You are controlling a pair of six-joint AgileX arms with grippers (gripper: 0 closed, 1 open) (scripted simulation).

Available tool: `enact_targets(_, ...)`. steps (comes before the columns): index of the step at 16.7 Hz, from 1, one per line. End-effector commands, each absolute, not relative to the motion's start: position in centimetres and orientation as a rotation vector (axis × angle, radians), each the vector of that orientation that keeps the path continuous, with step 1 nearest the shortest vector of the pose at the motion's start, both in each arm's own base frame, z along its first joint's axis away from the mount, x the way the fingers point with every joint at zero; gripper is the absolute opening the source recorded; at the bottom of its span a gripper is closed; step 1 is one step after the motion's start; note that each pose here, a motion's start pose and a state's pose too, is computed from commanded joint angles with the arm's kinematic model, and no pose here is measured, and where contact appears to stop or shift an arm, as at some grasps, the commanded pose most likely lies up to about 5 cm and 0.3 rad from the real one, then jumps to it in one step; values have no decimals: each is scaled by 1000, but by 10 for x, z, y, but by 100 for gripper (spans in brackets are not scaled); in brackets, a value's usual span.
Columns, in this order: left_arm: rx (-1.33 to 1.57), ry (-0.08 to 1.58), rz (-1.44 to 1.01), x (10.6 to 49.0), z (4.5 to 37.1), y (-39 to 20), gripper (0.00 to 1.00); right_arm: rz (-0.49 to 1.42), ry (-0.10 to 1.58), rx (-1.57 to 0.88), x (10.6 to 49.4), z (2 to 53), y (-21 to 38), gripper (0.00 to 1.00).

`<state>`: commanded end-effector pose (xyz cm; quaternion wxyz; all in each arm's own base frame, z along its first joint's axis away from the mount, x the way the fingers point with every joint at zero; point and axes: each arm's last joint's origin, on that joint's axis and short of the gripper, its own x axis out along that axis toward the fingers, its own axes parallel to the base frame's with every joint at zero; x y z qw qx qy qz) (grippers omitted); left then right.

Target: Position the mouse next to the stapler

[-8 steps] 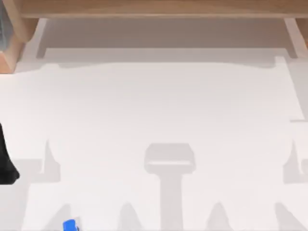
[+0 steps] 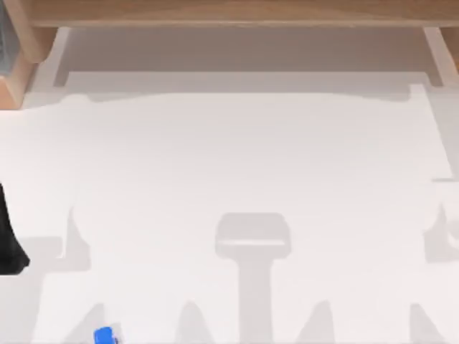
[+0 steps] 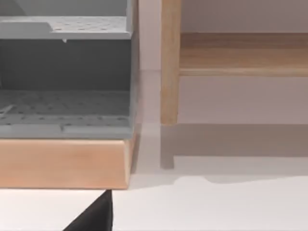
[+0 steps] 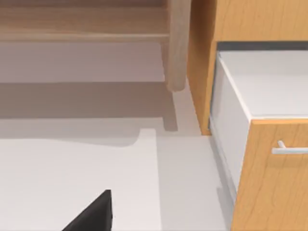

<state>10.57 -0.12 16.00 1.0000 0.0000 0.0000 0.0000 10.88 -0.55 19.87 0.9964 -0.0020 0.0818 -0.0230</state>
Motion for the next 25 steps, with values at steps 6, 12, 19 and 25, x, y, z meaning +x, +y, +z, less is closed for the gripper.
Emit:
enact_targets(6, 0, 0, 0, 106, 160, -1, 100, -134, 476, 2, 153, 293, -20, 100)
enact_targets(12, 0, 0, 0, 106, 160, -1, 100, -214, 863, 42, 274, 342, -65, 100)
enact_targets(19, 0, 0, 0, 106, 160, -1, 100, -227, 1268, 115, 420, 261, -146, 100)
enact_targets(25, 0, 0, 0, 106, 160, -1, 100, -186, 1446, 157, 472, 174, -176, 100)
